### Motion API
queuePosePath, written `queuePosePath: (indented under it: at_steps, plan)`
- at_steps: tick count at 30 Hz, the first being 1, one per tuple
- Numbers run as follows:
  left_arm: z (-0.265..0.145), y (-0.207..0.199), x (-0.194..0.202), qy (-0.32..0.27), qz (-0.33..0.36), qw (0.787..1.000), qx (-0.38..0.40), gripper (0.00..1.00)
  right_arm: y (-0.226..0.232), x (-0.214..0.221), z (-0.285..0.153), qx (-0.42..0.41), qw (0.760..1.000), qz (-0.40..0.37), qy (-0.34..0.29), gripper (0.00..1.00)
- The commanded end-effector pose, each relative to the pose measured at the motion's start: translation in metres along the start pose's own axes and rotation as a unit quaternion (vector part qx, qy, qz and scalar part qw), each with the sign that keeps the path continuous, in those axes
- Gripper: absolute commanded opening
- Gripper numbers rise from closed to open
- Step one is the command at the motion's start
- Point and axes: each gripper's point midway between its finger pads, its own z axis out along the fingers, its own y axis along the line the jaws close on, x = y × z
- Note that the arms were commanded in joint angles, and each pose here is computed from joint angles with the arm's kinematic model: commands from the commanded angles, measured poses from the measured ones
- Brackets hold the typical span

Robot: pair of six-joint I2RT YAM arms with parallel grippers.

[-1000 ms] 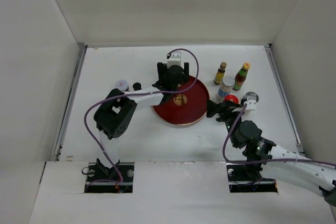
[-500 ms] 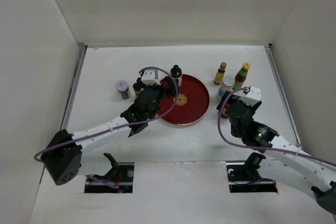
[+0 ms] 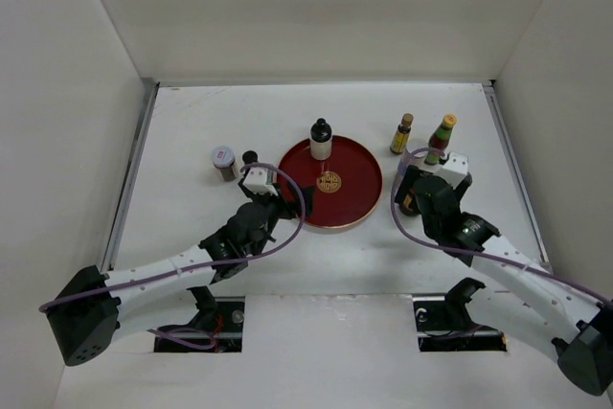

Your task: Organize the condiment bottles

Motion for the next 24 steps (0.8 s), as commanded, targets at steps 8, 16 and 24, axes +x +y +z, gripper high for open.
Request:
queuePosePath:
  at_steps: [8,16,24]
  plan:
    - [-0.003,-0.011,-0.01,-0.03,-0.033,0.999,0.03,0.98,0.006,0.002,0.034,0.011,1.0,0.006,0.009,0.95]
    - [-0.004,-0.01,-0.013,-0.037,-0.035,0.998,0.034,0.98,0.003,0.003,0.042,0.013,1.0,-0.004,0.016,0.67]
    - [-0.001,-0.003,-0.019,-0.043,-0.037,0.998,0.027,0.98,0.019,-0.044,0.011,-0.029,0.999,0.02,-0.034,0.5]
